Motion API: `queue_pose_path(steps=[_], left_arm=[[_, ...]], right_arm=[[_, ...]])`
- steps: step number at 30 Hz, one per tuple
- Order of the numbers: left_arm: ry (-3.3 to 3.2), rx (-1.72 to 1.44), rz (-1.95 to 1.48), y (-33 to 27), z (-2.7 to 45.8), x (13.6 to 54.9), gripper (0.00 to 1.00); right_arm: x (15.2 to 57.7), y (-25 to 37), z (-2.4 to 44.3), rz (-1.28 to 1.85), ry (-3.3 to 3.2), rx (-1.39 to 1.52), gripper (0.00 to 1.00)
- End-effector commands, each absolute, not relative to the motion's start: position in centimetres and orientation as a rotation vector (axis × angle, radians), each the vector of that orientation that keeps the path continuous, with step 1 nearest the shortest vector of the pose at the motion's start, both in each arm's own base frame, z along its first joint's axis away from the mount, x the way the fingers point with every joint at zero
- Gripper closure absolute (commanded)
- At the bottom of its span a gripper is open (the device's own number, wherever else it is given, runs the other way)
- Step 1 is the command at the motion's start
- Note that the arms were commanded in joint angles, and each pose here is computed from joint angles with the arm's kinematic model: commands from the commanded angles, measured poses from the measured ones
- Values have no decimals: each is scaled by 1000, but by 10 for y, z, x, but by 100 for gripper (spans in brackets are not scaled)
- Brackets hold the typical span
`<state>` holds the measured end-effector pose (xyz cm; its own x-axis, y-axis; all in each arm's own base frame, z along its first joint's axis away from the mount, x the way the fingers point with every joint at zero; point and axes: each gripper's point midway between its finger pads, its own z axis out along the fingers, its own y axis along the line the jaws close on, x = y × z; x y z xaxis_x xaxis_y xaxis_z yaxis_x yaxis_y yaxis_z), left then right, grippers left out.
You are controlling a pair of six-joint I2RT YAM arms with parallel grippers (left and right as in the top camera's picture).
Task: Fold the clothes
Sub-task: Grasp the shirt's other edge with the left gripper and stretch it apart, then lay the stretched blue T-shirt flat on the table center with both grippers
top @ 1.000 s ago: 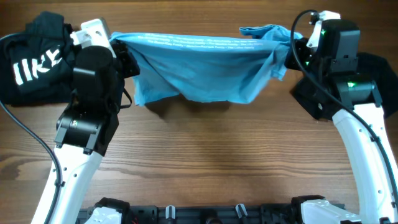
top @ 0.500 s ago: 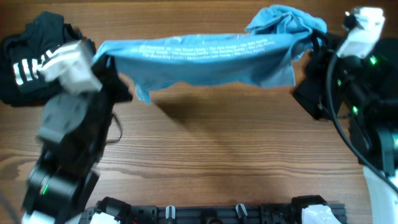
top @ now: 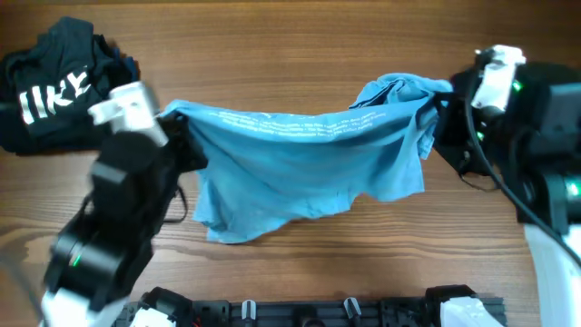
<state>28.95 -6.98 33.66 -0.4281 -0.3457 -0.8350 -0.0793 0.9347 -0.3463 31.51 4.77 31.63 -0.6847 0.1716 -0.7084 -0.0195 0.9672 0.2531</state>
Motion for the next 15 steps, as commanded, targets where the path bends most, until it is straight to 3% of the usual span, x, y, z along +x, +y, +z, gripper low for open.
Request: queue_pose_path(steps=[1,15], left_arm=[[2138,-316,-254,-83,295,318,96],[2295,-330,-91,-107,195,398,96]], right_arm=[[330,48,294,313,2386,136,96],[393,53,231,300,2487,142,96]])
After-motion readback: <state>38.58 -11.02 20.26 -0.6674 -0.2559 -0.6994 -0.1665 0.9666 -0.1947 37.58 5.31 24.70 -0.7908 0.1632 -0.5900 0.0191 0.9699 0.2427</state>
